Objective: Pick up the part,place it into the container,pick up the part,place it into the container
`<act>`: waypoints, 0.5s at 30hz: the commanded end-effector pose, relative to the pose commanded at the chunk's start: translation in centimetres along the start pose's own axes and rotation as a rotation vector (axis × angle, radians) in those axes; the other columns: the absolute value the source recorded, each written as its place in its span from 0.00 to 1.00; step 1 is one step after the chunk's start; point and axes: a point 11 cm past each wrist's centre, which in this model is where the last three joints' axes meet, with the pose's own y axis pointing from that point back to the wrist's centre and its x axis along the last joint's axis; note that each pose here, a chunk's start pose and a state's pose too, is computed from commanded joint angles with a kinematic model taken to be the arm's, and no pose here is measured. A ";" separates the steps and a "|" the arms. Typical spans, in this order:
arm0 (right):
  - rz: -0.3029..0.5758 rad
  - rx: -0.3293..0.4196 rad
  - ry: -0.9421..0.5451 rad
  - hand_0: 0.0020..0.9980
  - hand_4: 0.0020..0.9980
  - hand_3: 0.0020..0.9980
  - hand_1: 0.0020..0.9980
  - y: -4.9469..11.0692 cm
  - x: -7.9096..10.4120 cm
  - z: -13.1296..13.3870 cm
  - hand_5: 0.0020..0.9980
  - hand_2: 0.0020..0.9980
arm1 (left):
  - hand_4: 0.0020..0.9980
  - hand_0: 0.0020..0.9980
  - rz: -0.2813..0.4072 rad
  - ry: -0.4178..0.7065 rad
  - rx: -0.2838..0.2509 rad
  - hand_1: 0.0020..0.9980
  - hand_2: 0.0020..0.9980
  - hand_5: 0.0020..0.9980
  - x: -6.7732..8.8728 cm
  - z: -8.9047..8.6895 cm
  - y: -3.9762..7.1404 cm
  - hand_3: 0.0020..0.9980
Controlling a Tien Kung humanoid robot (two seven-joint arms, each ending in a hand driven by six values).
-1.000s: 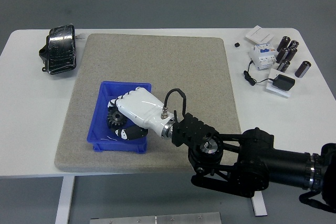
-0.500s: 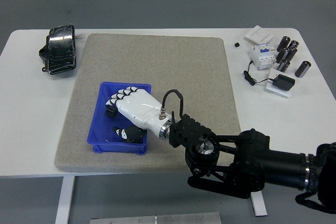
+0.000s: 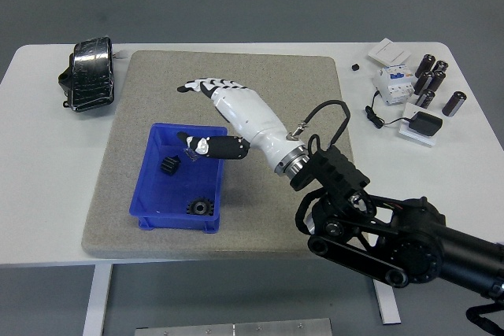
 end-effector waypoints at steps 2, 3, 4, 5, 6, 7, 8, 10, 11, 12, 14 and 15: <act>0.021 -0.053 -0.058 0.73 0.74 0.69 0.76 0.5 0.9 2.6 0.39 0.75 | 0.71 0.69 0.000 -0.001 0.002 0.67 0.65 0.28 0.0 -0.1 0.0 0.57; 0.023 -0.077 -0.092 0.73 0.74 0.69 0.76 0.9 1.2 3.9 0.39 0.75 | 0.71 0.69 0.001 -0.001 0.002 0.67 0.65 0.28 0.0 -0.1 0.0 0.57; 0.025 -0.096 -0.123 0.73 0.74 0.69 0.76 1.2 1.4 4.9 0.39 0.75 | 0.71 0.69 0.001 -0.001 0.003 0.67 0.65 0.28 0.0 -0.1 0.0 0.57; 0.026 -0.114 -0.155 0.73 0.74 0.69 0.76 1.5 1.5 6.0 0.39 0.75 | 0.71 0.69 0.001 -0.001 0.003 0.67 0.65 0.28 0.0 -0.2 0.0 0.57; 0.029 -0.136 -0.194 0.71 0.74 0.68 0.72 2.0 1.8 7.2 0.40 0.72 | 0.70 0.69 0.001 -0.002 0.004 0.67 0.64 0.28 0.0 -0.2 0.0 0.57; 0.028 -0.160 -0.224 0.71 0.74 0.68 0.72 2.6 1.8 8.4 0.40 0.72 | 0.70 0.69 0.001 -0.003 0.005 0.67 0.64 0.28 0.0 -0.2 0.0 0.57; 0.035 -0.177 -0.267 0.71 0.74 0.68 0.72 3.1 2.1 9.5 0.40 0.72 | 0.70 0.69 0.002 -0.004 0.006 0.67 0.64 0.28 0.1 -0.3 -0.1 0.57; 0.051 -0.200 -0.351 0.71 0.74 0.68 0.72 4.3 2.6 11.1 0.40 0.72 | 0.70 0.69 0.002 -0.005 0.008 0.67 0.64 0.28 0.1 -0.3 -0.1 0.57; 0.060 -0.207 -0.391 0.71 0.74 0.68 0.72 4.9 2.9 11.7 0.40 0.72 | 0.70 0.69 0.003 -0.006 0.009 0.67 0.64 0.28 0.1 -0.4 -0.1 0.57; 0.071 -0.214 -0.438 0.71 0.77 0.68 0.71 5.7 3.2 12.4 0.46 0.72 | 0.70 0.69 0.003 -0.006 0.011 0.67 0.64 0.28 0.1 -0.4 -0.1 0.57; 0.093 -0.224 -0.527 0.71 0.77 0.68 0.71 7.0 3.7 13.5 0.46 0.72 | 0.70 0.69 0.005 -0.006 0.013 0.67 0.64 0.28 0.2 -0.6 -0.1 0.57; 0.104 -0.228 -0.570 0.71 0.77 0.68 0.71 7.6 3.9 14.0 0.46 0.72 | 0.70 0.69 0.006 -0.006 0.015 0.67 0.64 0.28 0.3 -0.6 -0.1 0.57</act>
